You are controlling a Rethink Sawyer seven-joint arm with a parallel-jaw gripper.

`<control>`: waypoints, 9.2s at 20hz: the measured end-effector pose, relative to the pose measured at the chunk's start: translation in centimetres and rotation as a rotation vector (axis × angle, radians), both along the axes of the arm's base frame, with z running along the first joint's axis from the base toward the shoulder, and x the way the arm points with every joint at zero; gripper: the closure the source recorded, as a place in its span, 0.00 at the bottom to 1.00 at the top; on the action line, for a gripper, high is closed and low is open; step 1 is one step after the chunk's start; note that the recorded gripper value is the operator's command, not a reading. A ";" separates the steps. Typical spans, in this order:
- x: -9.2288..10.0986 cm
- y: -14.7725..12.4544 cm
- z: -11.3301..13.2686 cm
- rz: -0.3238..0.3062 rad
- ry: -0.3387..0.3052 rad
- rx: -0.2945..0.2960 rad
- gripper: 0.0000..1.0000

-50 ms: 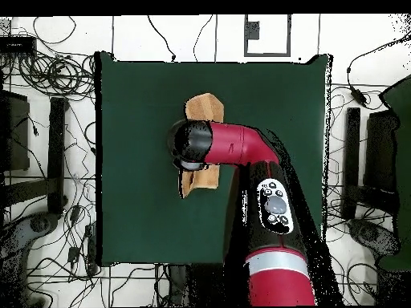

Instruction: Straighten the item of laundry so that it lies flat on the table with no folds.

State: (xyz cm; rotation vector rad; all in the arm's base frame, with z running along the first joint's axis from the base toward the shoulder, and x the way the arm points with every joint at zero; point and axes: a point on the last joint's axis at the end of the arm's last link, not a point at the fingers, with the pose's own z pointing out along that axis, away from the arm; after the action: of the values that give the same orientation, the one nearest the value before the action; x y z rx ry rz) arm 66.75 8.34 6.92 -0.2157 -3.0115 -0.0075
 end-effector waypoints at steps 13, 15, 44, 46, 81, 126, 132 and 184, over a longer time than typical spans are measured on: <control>0.9 -1.1 2.6 -0.068 -0.014 0.030 1.00; 1.1 -1.4 3.3 -0.080 -0.011 0.036 1.00; 1.9 0.0 7.3 -0.083 -0.039 0.038 1.00; 2.3 0.3 7.1 -0.077 -0.082 0.029 1.00; -2.9 -2.2 -4.7 0.014 -0.166 -0.149 1.00; -3.2 -6.7 -1.9 0.022 -0.194 -0.193 0.00; -3.0 -6.7 -1.6 0.021 -0.198 -0.193 0.00; -2.2 -12.2 -5.6 -0.121 -0.266 0.020 0.00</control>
State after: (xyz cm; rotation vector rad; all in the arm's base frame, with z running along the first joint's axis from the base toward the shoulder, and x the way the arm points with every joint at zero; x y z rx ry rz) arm 64.55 -3.83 1.34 -0.4262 -3.2547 -0.0847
